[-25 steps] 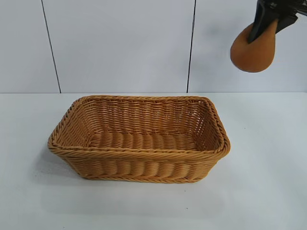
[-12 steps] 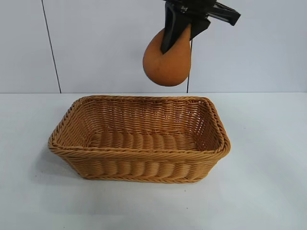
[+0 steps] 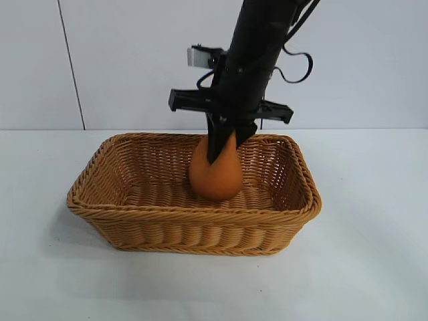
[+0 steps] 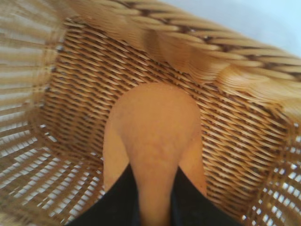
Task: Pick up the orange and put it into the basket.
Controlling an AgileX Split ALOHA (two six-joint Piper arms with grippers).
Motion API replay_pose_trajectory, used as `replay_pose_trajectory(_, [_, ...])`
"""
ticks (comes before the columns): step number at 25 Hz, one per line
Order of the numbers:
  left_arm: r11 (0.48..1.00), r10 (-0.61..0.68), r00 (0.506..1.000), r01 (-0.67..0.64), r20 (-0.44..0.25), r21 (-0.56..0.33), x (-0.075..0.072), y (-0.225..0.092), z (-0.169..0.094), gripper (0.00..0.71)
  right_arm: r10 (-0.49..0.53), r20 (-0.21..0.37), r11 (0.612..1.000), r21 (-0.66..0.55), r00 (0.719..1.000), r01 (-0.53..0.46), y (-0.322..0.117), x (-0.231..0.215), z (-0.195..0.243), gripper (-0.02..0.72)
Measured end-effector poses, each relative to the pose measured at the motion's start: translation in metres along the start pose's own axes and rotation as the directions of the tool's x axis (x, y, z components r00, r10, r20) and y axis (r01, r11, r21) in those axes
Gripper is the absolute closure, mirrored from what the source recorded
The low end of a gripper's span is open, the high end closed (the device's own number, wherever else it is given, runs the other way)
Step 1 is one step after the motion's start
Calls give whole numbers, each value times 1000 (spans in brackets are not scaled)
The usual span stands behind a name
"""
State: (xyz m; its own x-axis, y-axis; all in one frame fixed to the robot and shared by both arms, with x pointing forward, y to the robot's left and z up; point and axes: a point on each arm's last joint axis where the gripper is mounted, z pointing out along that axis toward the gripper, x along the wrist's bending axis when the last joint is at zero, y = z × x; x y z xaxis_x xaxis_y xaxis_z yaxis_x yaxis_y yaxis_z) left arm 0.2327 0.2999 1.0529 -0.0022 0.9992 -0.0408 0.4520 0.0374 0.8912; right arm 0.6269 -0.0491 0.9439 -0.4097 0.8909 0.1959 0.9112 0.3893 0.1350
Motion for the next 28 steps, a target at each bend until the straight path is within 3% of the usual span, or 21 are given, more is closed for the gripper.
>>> replay_pose_trajectory(3, [1000, 0, 1000, 0, 0, 0, 0, 0, 0, 130, -6, -7, 1000, -3, 1000, 6, -1, 2, -11, 167])
replay_pose_trajectory(6, [1000, 0, 1000, 0, 0, 0, 0, 0, 0, 130, -33, -9, 999, -20, 999, 32, 4, 8, -39, 67])
replay_pose_trajectory(13, [1000, 0, 1000, 0, 0, 0, 0, 0, 0, 130, -49, 47, 978, -198, 998, 57, 19, 16, -104, 52])
replay_pose_trajectory(19, [1000, 0, 1000, 0, 0, 1, 0, 0, 0, 130, -41, 234, 963, -252, 971, 101, 19, -3, -129, 52])
replay_pose_trajectory(28, [1000, 0, 1000, 0, 0, 1, 0, 0, 0, 130, 166, 302, 955, -287, 939, -77, 17, -111, -151, 65])
